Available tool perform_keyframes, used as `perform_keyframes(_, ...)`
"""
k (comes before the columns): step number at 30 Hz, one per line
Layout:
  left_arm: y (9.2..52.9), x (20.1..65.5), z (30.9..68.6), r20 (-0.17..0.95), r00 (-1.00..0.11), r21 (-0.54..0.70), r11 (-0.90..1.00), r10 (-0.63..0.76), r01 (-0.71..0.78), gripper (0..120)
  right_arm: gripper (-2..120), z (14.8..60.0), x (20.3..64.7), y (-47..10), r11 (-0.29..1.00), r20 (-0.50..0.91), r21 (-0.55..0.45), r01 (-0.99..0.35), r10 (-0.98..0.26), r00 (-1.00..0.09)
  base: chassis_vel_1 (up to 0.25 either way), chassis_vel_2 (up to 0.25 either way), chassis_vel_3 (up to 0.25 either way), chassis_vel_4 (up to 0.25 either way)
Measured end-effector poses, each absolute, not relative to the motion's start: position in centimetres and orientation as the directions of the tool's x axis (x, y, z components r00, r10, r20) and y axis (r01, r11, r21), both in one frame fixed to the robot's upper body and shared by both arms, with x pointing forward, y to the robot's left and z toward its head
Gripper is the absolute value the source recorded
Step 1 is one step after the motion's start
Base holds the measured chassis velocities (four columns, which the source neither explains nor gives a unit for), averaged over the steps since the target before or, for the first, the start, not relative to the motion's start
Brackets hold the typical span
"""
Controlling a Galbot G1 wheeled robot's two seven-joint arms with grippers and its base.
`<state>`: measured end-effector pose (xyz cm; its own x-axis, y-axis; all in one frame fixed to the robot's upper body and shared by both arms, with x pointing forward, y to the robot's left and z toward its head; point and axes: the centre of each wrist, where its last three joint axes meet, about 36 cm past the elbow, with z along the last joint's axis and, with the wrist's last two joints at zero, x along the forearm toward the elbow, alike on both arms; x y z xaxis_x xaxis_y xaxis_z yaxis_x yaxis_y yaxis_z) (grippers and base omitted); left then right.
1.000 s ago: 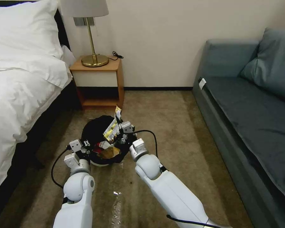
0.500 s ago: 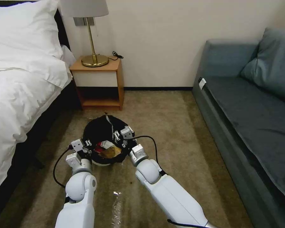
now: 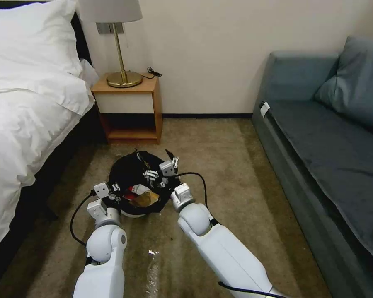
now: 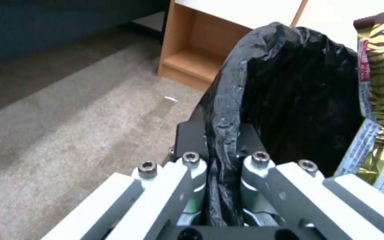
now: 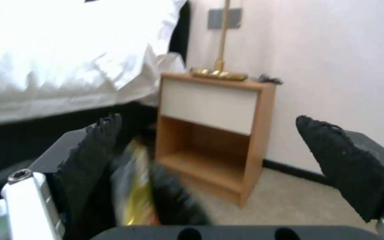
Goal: Pick up the trash bin, then pick up the garbage on the floor and place it into the trash bin.
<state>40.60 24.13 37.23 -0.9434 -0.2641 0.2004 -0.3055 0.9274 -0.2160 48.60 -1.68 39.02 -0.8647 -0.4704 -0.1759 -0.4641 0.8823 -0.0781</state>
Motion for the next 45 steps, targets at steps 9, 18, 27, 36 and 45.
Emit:
perform_keyframes(9,24.7,40.9,36.7,0.212,-0.94,-0.225,0.922,-0.268,-0.314,4,100,41.3,51.2,-6.2,0.931,-0.22,-0.055,-0.362,-0.365,-0.905,0.0,0.0,0.0,0.0)
perform_keyframes(18,25.2,41.3,36.4,0.21,-0.941,-0.235,0.92,-0.266,-0.313,4,100,39.8,50.5,-13.0,0.968,-0.154,0.033,-0.248,-0.241,-0.958,0.0,0.0,0.0,0.0)
perform_keyframes(27,25.4,41.0,37.3,0.19,-0.946,-0.236,0.923,-0.262,-0.303,4,100,36.4,48.7,-17.9,0.98,-0.041,0.144,-0.138,-0.133,-0.99,0.0,0.0,0.0,0.0)
perform_keyframes(36,25.6,40.8,37.5,0.189,-0.946,-0.239,0.923,-0.261,-0.303,4,100,35.0,48.1,-17.9,0.983,-0.024,0.131,-0.129,-0.127,-0.992,0.0,0.0,0.0,0.0)
perform_keyframes(45,26.6,41.7,36.4,0.235,-0.945,-0.377,0.875,-0.227,-0.304,4,100,34.5,48.0,-18.0,0.985,-0.035,0.108,-0.136,-0.133,-0.99,0.0,0.0,0.0,0.0)
